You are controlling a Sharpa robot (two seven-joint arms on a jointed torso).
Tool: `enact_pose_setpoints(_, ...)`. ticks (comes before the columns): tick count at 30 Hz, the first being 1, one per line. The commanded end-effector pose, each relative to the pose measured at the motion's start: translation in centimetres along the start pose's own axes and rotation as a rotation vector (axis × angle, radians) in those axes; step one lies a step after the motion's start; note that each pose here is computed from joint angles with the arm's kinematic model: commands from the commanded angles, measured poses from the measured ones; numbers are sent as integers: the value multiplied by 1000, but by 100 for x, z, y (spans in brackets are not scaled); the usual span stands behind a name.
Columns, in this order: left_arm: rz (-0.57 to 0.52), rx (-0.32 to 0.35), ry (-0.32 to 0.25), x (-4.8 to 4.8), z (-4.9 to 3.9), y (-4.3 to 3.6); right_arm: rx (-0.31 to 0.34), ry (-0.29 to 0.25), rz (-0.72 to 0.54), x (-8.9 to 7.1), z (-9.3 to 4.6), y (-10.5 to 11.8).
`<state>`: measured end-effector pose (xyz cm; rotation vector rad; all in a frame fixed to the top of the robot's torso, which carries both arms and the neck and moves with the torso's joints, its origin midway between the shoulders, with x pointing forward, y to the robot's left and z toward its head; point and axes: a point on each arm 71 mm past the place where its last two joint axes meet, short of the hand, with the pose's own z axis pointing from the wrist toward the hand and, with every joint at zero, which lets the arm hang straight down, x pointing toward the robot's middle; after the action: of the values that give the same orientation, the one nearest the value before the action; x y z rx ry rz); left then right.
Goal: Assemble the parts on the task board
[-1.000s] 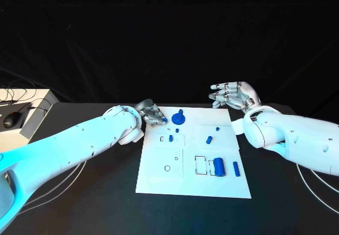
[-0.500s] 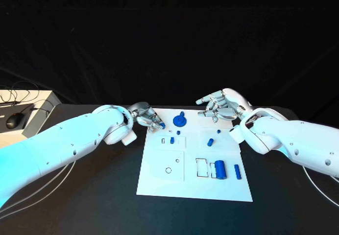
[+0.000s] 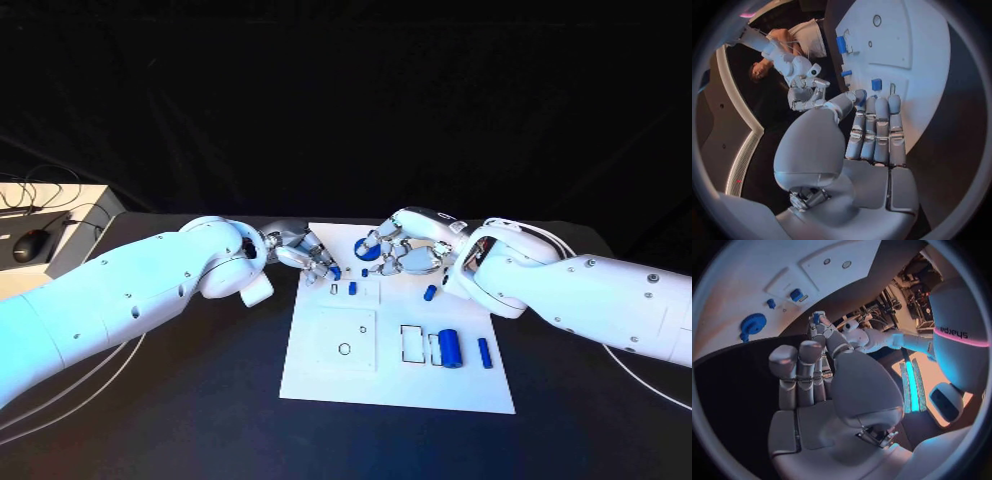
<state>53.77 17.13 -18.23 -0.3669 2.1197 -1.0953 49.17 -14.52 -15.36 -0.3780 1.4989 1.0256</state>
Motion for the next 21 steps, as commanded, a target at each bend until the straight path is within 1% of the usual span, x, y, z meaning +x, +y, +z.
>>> enact_pose_setpoints(1, -27, 12, 93, 95, -7, -35, -32, 65, -147, 85, 74, 83)
enact_pose_setpoints(6, -26, 16, 117, 136, -16, -55, -54, 71, -171, 142, 164, 171)
enact_pose_setpoints(11, -23, 22, 140, 180, -28, -79, -62, 94, -187, 208, 234, 220)
enact_pose_setpoints(21, -16, 30, 157, 224, -35, -109, -68, 156, -189, 294, 259, 249)
